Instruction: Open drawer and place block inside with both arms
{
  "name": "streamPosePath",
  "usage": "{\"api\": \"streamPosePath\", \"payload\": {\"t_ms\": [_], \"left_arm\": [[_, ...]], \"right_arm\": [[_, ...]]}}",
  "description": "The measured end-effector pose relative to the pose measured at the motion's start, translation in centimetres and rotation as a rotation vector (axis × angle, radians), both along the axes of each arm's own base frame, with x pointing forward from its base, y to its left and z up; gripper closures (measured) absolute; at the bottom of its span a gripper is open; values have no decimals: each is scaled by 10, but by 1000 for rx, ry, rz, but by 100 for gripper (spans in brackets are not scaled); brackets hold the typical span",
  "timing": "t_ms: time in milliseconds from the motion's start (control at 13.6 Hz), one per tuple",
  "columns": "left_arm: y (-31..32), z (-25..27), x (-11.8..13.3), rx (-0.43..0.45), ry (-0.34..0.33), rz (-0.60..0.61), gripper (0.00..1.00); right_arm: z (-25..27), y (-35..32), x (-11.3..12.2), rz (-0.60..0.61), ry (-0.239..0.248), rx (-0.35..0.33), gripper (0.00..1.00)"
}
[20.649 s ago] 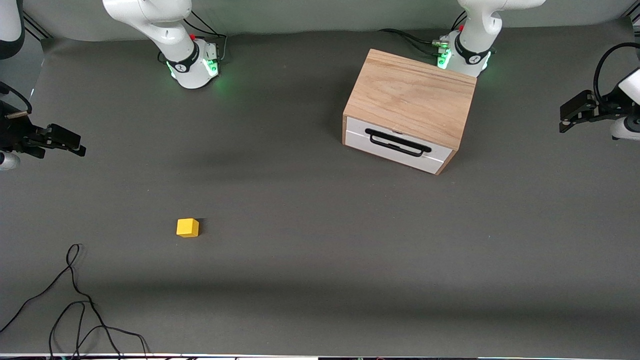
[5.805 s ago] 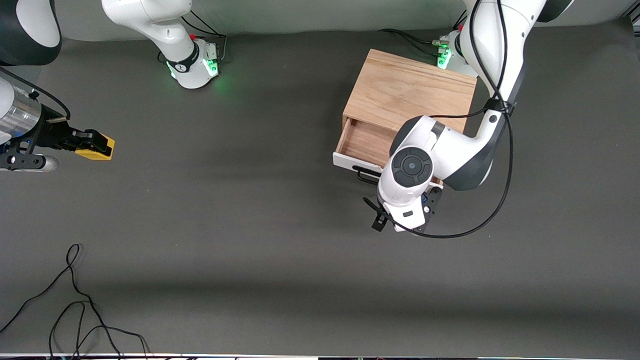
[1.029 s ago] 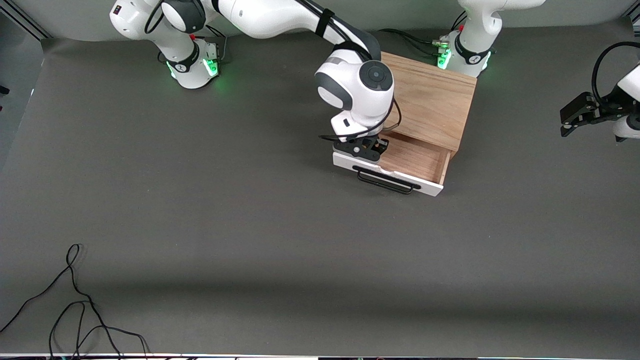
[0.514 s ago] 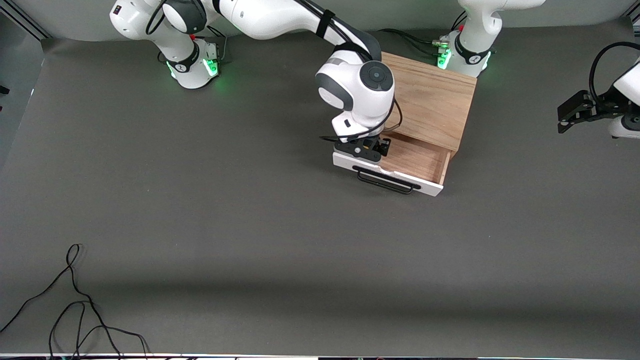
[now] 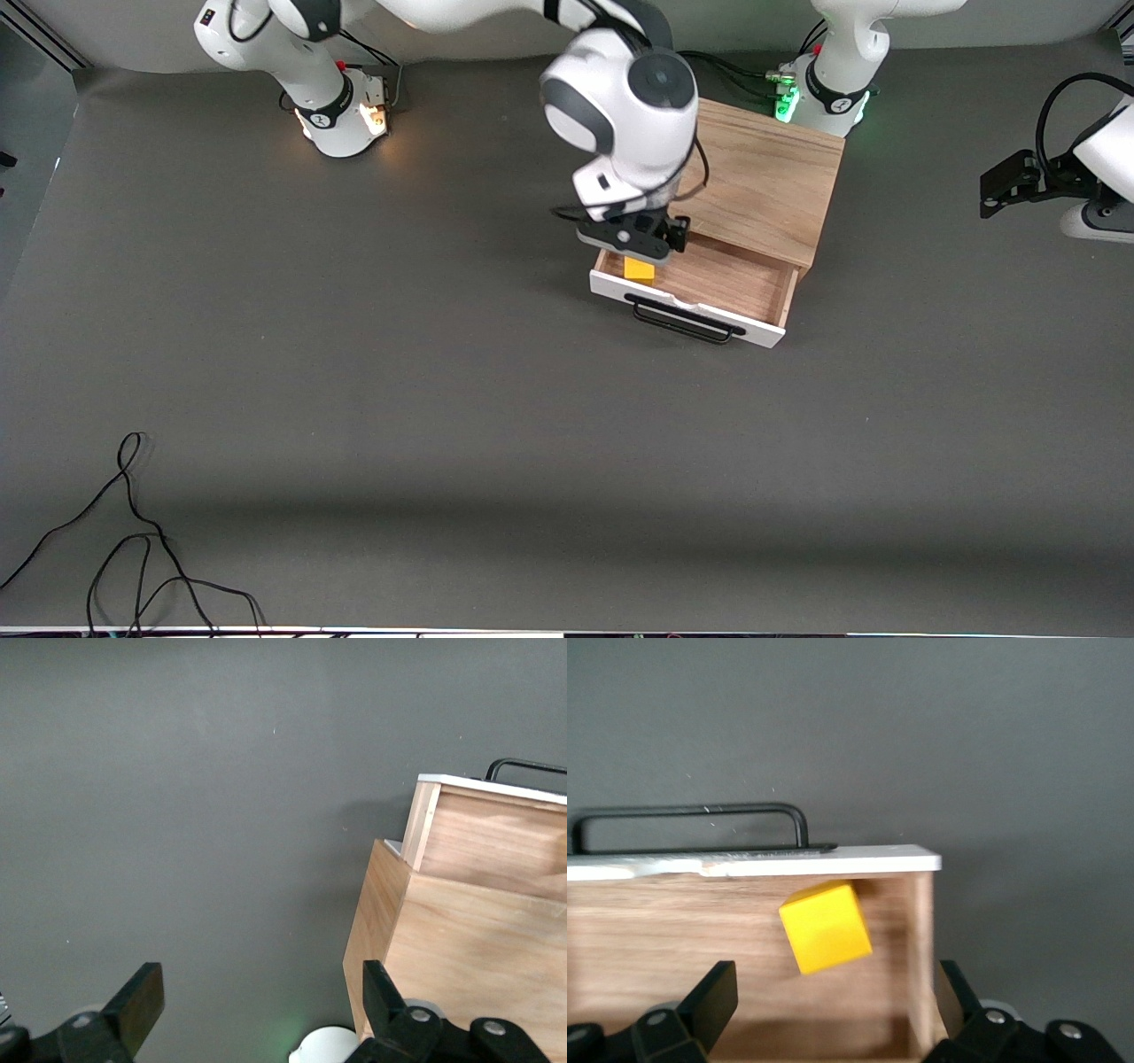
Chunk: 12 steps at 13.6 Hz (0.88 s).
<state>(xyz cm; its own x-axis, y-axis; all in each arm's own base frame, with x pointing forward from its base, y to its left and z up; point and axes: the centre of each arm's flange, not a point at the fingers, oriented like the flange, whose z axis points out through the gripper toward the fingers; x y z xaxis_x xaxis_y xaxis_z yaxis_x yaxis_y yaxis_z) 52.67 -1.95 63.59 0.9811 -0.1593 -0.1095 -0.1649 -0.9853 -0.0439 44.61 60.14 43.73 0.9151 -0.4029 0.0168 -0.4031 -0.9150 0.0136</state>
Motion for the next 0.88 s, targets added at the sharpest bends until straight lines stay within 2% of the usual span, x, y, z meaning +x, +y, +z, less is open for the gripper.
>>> {"api": "streamPosePath", "payload": {"t_ms": [147, 441, 588, 882], "left_arm": [[0, -1, 0, 0, 3, -1, 0], [-2, -1, 0, 0, 4, -3, 0], [-2, -1, 0, 0, 4, -3, 0], [-2, -1, 0, 0, 4, -4, 0]], "right_arm": [[60, -47, 21, -40, 9, 20, 0], [142, -185, 63, 21, 42, 74, 0], [167, -263, 75, 81, 59, 88, 0], [199, -421, 98, 200, 44, 103, 0]]}}
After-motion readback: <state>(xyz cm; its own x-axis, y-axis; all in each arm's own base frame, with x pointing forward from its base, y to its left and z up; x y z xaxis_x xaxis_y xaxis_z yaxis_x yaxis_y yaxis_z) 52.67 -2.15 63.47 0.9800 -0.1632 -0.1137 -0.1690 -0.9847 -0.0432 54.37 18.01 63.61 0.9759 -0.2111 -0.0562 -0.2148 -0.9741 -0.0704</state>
